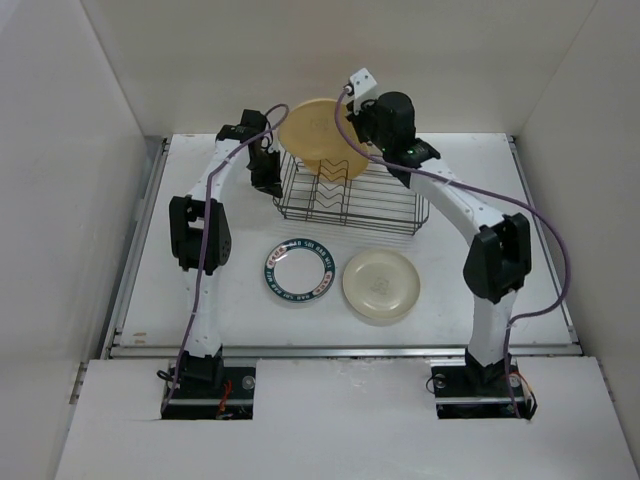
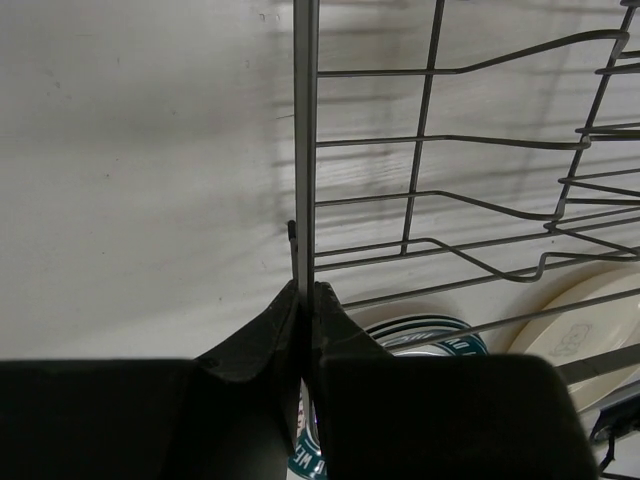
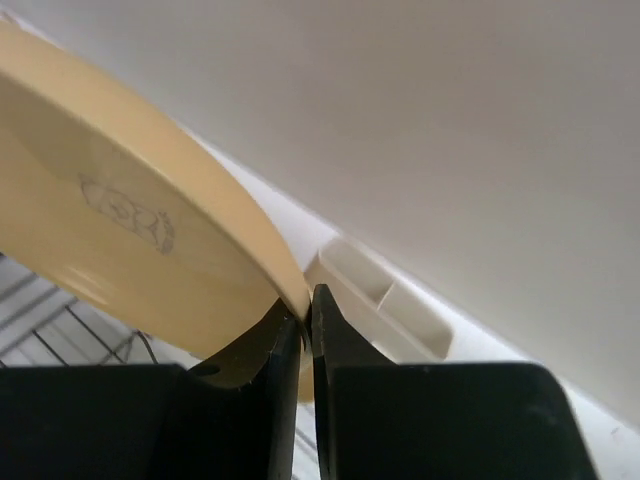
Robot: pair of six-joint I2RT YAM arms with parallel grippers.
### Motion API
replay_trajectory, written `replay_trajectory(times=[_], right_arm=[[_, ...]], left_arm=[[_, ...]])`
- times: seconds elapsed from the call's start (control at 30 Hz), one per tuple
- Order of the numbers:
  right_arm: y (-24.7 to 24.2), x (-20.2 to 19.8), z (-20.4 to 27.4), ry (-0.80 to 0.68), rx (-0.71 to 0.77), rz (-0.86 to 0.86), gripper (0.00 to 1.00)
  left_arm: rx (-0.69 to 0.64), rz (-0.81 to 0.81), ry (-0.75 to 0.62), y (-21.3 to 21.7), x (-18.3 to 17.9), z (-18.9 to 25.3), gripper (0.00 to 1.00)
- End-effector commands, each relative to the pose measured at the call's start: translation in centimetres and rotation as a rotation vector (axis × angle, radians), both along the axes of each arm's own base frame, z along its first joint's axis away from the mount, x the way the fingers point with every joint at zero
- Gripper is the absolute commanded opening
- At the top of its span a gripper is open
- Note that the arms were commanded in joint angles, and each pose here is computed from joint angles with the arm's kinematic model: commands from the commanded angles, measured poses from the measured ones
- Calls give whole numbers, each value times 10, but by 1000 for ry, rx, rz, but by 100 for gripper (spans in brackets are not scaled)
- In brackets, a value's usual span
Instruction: Unload the plates from the dish rack
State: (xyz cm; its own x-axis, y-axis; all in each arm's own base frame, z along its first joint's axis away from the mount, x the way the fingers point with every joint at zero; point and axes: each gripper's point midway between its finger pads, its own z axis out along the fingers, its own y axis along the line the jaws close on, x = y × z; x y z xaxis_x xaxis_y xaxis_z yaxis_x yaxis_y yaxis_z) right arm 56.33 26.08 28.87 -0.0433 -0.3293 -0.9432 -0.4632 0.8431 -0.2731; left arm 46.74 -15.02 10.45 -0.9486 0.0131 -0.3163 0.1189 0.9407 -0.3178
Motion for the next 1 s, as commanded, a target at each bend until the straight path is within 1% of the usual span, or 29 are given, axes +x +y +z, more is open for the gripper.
replay_trajectory(times=[0.0, 0.1, 0.17, 0.2, 0.3, 0.37, 0.4, 0.43, 0.5, 0.53, 0.57, 0.63, 0.67, 0.7, 0.77, 0.8, 0.87, 0.9, 0.93, 0.97], right_arm=[[-1, -24, 117, -333, 57, -45, 0], [-11, -24, 123, -350, 65, -97, 0], [-17, -17, 114, -318, 55, -148, 0], [-31, -15, 111, -304, 56, -229, 0], [-52, -19, 119, -279, 131, -331, 0], [-71, -27, 125, -215, 154, -347, 0], [-74, -30, 122, -169, 191, -336, 0], [-76, -37, 102, -60, 158, -277, 0], [-72, -53, 96, 59, 198, -191, 0], [-69, -60, 82, 132, 208, -157, 0], [-62, -76, 64, 236, 211, -88, 0], [-57, -99, 54, 324, 253, -52, 0], [-52, -114, 34, 409, 256, -20, 0], [-51, -128, 39, 425, 281, -3, 0], [-48, -149, 27, 520, 312, 13, 0], [-48, -168, 7, 625, 306, 20, 0], [-50, -192, -12, 744, 323, -2, 0], [-52, -206, -28, 820, 321, -14, 0], [-56, -224, -54, 904, 313, -37, 0], [-60, -233, -66, 955, 335, -64, 0]], left_arm=[[18, 39, 21, 12, -5, 7, 0], [18, 39, 21, 12, -5, 7, 0], [18, 39, 21, 12, -5, 7, 0], [18, 39, 21, 12, -5, 7, 0], [1, 62, 30, 14, -4, 8, 0], [-31, 87, 31, 18, -2, 14, 0], [-69, 105, 46, 16, -2, 14, 0], [-90, 132, 64, 22, -3, 13, 0], [-132, 146, 57, 25, 2, 14, 0], [-143, 152, 74, 23, 0, 12, 0], [-156, 159, 75, 26, 1, 13, 0], [-165, 165, 76, 29, 1, 14, 0], [-165, 165, 76, 29, 1, 14, 0], [-162, 155, 72, 30, 1, 14, 0], [-145, 162, 60, 33, 2, 16, 0], [-145, 162, 60, 33, 2, 16, 0], [-134, 167, 48, 35, 3, 20, 0], [-122, 172, 58, 37, 1, 15, 0], [-125, 171, 39, 37, 3, 20, 0], [-124, 171, 48, 37, 1, 18, 0]])
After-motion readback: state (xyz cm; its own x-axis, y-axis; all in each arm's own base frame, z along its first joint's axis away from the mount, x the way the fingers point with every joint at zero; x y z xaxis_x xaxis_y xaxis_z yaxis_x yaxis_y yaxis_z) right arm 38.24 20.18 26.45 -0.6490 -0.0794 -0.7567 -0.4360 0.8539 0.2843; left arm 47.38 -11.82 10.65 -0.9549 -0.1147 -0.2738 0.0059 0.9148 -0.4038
